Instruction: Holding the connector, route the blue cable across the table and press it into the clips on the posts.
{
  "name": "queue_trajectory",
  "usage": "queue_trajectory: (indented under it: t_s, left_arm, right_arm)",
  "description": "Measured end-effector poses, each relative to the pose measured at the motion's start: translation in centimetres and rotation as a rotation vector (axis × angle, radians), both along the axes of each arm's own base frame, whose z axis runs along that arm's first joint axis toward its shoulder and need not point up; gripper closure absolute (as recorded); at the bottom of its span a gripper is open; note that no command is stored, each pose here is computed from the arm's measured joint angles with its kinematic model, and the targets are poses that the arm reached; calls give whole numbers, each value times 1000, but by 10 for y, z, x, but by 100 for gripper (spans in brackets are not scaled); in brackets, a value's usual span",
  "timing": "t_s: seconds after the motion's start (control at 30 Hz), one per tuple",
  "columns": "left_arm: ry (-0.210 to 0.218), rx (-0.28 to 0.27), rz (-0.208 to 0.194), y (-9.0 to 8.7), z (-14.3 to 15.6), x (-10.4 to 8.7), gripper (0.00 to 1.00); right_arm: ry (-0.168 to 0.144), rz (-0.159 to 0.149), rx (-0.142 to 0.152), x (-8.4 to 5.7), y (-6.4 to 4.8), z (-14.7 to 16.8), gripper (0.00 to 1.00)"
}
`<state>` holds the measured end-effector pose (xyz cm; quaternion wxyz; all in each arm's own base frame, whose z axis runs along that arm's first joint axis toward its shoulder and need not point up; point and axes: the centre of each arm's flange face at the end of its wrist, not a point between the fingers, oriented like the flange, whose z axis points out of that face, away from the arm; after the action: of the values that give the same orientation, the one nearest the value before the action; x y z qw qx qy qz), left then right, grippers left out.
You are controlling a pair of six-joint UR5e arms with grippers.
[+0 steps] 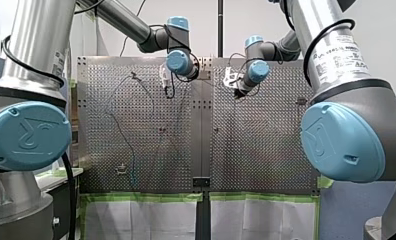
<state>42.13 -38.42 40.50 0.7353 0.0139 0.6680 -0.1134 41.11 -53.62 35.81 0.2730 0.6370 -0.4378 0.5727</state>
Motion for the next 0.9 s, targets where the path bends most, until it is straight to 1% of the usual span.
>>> queue_trajectory:
  t_s: [0.23,0.37,0.43,0.53,0.63,0.73,0.9]
  left_arm:
    - [-9,39,5,-32,-5,-2,0]
    - [-28,55,10,-51,-6,-2,0]
    - [-39,59,20,-57,-7,0,0]
    - [-57,68,47,-63,-8,10,0]
    - [-60,86,76,-66,-11,19,0]
    - [-67,103,113,-68,-14,31,0]
    - [-80,129,187,-67,-20,56,0]
  right_arm:
    - [2,-8,0,-5,-4,-1,100]
    - [2,-13,0,-8,-6,-1,100]
    - [2,-15,0,-9,-7,-1,100]
    - [2,-16,1,-9,-7,-1,100]
    - [3,-17,1,-9,-7,-1,100]
    - [2,-17,1,-9,-8,-1,100]
    - [2,-17,0,-10,-8,-1,100]
